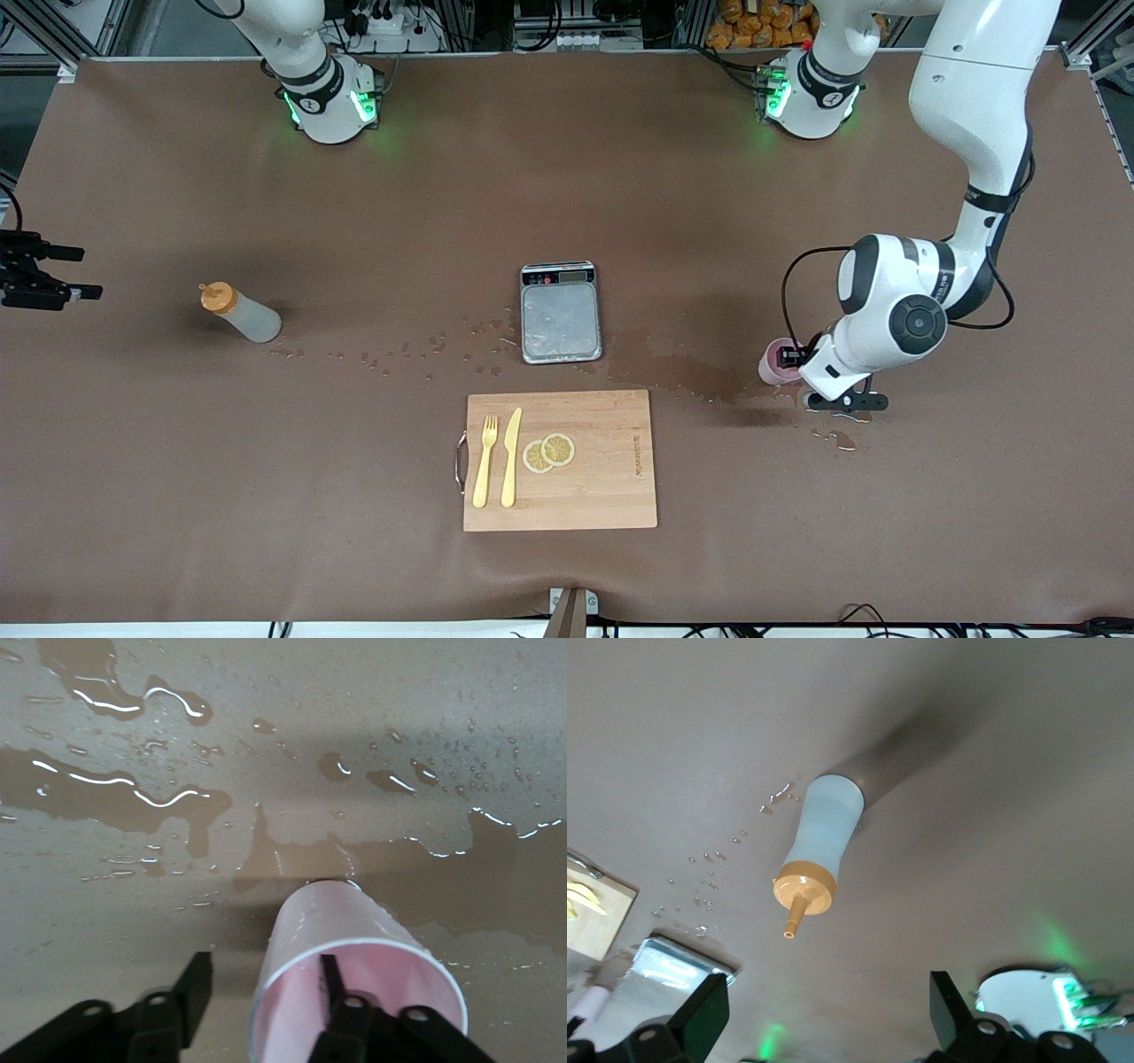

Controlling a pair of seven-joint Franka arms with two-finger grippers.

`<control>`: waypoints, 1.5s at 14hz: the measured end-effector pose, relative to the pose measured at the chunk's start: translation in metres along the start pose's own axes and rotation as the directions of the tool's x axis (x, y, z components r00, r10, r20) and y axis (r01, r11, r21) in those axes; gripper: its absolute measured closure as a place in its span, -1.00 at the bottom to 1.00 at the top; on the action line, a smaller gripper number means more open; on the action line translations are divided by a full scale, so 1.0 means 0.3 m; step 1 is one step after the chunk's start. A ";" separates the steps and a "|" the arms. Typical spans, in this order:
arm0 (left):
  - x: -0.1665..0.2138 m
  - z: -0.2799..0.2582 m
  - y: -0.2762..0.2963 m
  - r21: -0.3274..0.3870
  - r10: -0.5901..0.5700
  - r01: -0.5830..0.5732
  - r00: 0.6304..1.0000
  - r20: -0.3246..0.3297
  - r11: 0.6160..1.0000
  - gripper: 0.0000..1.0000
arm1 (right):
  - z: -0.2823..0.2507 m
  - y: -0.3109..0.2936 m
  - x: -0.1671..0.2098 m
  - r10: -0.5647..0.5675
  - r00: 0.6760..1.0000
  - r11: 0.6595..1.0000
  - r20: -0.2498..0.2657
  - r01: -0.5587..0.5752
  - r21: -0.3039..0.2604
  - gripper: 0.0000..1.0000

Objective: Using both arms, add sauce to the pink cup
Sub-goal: 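Grasp the pink cup with the left gripper while the right gripper approaches the bottle, then carry the pink cup onto the scale while the right gripper grasps the bottle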

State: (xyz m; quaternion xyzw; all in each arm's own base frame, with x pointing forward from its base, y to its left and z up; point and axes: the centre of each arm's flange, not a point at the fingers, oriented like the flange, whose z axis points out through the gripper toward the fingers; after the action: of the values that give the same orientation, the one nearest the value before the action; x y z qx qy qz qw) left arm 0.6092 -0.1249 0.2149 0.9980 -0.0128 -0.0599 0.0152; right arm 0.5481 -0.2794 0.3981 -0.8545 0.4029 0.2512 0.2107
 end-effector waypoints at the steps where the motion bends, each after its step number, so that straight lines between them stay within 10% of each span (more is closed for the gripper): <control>1: 0.001 0.003 0.001 0.000 -0.001 0.001 1.000 -0.001 1.000 0.22 | 0.020 0.021 0.033 0.065 0.998 0.998 0.025 -0.066 0.022 -1.00; 5: 0.009 -0.017 0.003 -0.003 -0.002 0.002 1.000 -0.016 1.000 0.93 | 0.064 0.083 0.104 0.267 0.958 0.960 0.101 -0.274 0.056 -1.00; 12: -0.018 -0.200 0.105 -0.030 -0.034 0.032 0.997 -0.064 0.999 0.93 | 0.283 0.254 0.307 0.360 0.868 0.907 0.340 -0.411 0.088 -1.00; 21: -0.328 -0.359 0.866 -0.131 -0.170 0.164 0.985 -0.036 0.978 0.93 | 0.532 0.402 0.482 0.399 0.745 0.836 0.535 -0.535 0.122 -1.00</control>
State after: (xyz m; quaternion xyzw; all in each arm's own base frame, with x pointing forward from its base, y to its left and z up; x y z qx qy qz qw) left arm 0.5183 -0.3786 0.3417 0.9937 0.0754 -0.0381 0.0741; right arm 0.4903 -0.3447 0.1671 -0.5961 0.5690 0.4467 0.3484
